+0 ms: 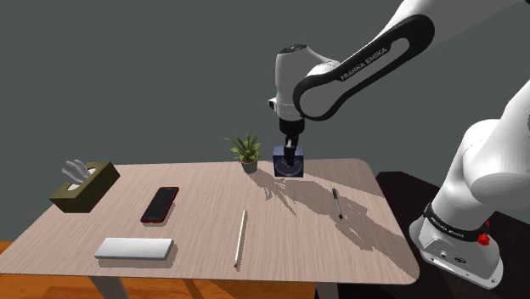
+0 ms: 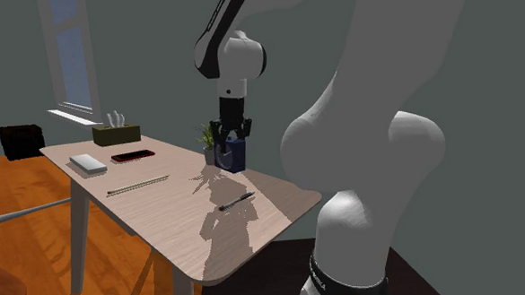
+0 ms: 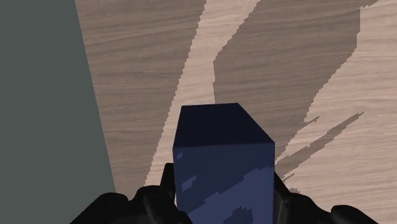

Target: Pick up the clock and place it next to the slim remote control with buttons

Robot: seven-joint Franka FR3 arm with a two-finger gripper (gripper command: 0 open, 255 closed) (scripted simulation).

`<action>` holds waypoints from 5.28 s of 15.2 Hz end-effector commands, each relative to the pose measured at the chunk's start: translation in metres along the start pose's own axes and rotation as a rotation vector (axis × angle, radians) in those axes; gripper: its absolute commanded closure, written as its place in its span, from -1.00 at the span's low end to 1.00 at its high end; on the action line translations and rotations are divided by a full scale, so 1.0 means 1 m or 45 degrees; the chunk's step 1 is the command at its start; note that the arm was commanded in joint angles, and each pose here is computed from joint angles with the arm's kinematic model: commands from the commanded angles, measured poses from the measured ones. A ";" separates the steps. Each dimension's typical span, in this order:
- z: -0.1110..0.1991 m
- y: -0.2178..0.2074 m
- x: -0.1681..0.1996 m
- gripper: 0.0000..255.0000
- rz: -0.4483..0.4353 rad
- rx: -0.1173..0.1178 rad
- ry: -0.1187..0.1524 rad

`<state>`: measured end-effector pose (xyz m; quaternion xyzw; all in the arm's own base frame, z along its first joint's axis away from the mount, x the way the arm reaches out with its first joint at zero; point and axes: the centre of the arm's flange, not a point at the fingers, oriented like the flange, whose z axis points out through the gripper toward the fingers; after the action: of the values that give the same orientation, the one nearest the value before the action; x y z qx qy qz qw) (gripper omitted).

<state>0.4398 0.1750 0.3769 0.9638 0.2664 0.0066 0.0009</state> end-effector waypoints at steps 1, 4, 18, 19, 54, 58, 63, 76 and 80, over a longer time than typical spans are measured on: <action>-0.011 0.000 -0.001 1.00 0.000 0.000 0.000; -0.027 0.000 -0.001 1.00 0.000 0.000 0.000; -0.101 0.001 0.000 1.00 0.000 0.000 0.000; -0.106 0.001 0.000 1.00 0.000 0.000 0.000; -0.143 -0.238 0.245 1.00 0.000 0.000 0.000; -0.121 -0.238 0.245 1.00 0.000 0.000 0.000; -0.095 -0.238 0.244 1.00 0.000 0.000 0.000; -0.026 -0.239 0.244 1.00 0.000 0.000 0.000; -0.005 -0.239 0.243 1.00 0.000 0.000 0.000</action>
<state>0.5266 0.5055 0.3890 0.9638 0.2666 0.0062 0.0010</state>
